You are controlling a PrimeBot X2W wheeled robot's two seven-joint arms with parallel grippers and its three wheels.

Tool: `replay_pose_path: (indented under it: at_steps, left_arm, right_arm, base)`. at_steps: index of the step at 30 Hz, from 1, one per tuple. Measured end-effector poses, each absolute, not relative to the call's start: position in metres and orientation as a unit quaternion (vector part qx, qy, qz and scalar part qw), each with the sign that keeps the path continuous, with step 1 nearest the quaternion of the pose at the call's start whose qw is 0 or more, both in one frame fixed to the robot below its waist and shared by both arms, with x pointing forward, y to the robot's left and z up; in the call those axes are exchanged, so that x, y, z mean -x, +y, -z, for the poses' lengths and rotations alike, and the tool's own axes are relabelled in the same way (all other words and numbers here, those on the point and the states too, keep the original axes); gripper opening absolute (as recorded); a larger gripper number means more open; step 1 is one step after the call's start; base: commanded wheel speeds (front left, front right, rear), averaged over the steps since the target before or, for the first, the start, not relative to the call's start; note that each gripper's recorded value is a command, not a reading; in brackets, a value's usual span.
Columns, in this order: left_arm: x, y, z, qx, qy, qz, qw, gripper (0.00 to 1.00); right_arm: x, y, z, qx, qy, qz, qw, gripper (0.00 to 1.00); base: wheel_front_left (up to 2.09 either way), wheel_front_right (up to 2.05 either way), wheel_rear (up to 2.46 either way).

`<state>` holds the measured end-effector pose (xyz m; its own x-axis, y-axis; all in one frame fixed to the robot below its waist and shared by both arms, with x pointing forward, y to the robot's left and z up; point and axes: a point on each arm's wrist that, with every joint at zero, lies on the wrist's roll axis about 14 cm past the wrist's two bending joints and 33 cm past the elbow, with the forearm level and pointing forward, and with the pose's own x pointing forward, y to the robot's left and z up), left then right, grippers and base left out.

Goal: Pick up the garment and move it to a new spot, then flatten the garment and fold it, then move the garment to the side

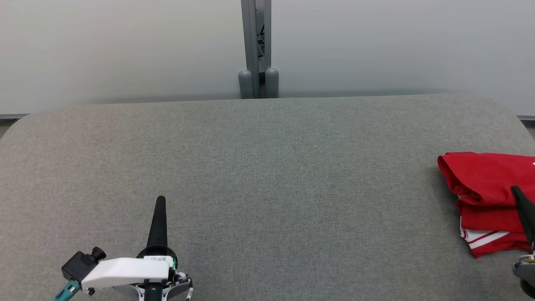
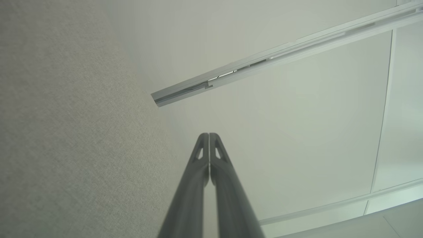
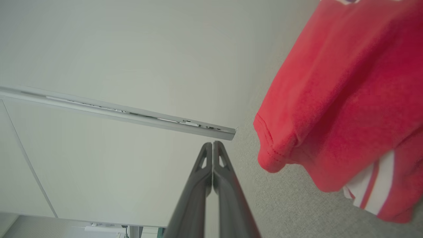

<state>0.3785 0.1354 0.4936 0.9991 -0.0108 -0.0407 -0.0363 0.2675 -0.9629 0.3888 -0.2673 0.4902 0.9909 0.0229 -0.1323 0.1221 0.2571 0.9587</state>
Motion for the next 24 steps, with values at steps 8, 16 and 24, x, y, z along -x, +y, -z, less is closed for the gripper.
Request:
replay_pose_path:
  at_steps: [8,16,24]
  left_arm:
    - [-0.379,0.135,-0.495,0.630,0.015,-0.010,0.776,0.00]
    - [-0.382,0.134,-0.499,0.655,0.007,-0.009,0.755,0.00]
    - [-0.382,0.134,-0.500,0.678,0.004,-0.011,0.735,0.00]
  right_arm:
    - [-0.392,-0.270,-0.495,-0.635,0.052,0.022,0.770,0.00]
    - [-0.394,-0.273,-0.500,-0.659,0.045,0.014,0.751,0.00]
    - [-0.395,-0.277,-0.505,-0.680,0.035,0.005,0.732,0.00]
  base:
    - [0.00,0.00,0.00]
    - [0.00,0.00,0.00]
    - [0.00,0.00,0.00]
